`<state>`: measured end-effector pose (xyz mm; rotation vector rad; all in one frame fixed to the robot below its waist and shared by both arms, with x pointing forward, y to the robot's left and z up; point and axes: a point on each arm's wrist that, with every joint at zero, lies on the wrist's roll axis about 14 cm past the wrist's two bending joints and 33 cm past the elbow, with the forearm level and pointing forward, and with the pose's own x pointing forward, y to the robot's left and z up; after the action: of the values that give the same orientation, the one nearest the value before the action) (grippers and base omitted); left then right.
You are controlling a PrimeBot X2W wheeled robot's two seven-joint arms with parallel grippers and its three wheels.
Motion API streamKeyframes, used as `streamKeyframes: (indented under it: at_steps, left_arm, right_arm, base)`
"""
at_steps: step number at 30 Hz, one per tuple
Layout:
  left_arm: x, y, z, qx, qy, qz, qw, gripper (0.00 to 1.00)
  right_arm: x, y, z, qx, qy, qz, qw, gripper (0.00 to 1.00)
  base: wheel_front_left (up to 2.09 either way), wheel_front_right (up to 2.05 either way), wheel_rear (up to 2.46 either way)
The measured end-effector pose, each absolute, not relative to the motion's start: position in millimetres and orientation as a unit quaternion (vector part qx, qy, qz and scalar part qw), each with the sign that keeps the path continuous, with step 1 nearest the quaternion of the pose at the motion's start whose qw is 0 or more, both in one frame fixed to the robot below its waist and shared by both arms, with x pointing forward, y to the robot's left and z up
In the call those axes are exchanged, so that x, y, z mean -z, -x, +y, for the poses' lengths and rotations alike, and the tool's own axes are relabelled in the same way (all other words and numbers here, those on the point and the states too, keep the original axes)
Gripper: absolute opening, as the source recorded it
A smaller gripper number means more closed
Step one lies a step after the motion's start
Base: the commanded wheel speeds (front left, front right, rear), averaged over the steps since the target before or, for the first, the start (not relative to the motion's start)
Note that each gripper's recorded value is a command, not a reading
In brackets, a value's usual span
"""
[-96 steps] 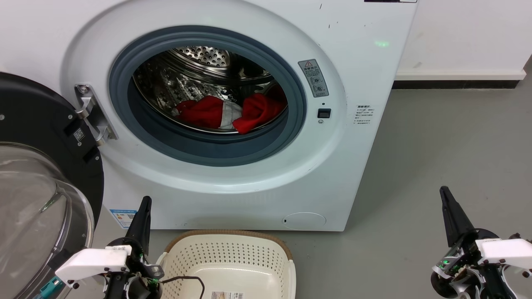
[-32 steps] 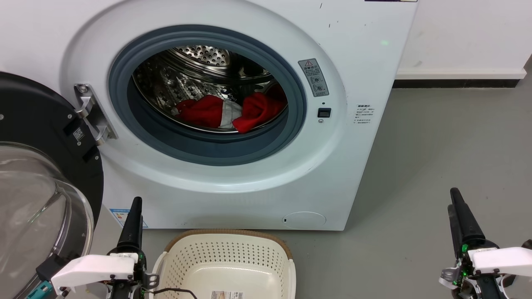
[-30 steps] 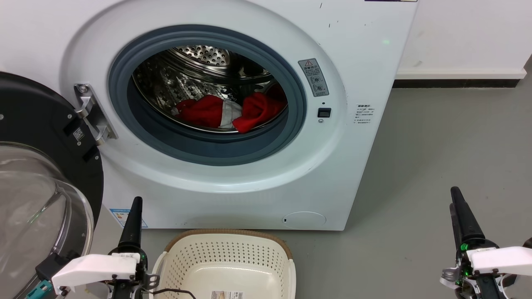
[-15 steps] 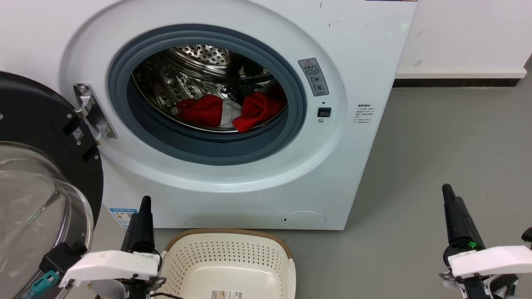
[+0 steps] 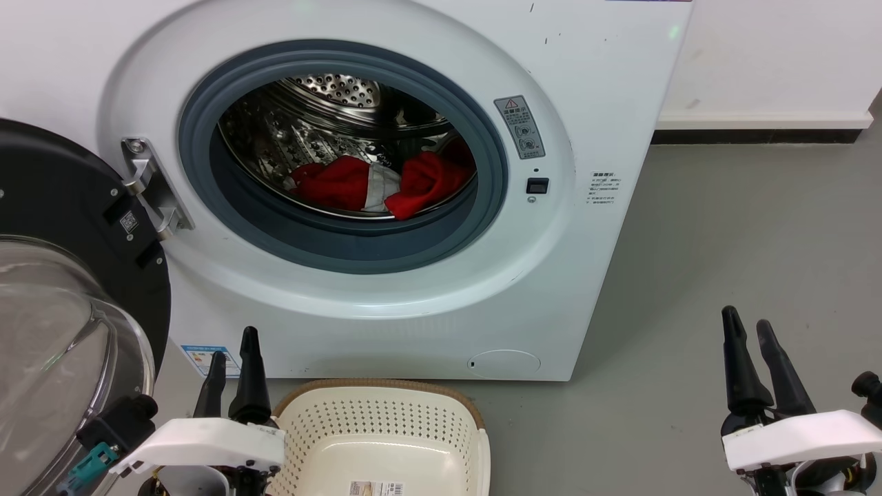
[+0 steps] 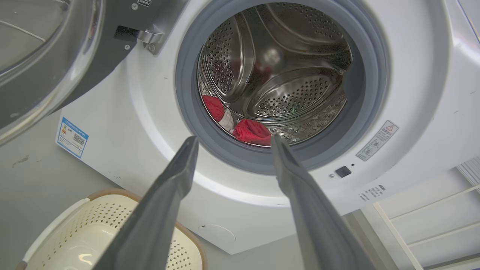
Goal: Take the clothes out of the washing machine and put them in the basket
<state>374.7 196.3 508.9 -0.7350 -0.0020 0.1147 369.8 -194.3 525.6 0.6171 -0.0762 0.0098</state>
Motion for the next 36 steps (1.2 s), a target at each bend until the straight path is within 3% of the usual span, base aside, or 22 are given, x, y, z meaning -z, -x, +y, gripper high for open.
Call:
streamKeyframes:
  at_steps: [36]
  left_arm:
    - [-528, -365, 193, -0.050, 0.171, -0.053, 0.983, 1.00]
  right_arm:
    - [-551, -361, -182, -0.032, -0.078, -0.091, 0.992, 1.00]
  base:
    - [0.00, 0.00, 0.00]
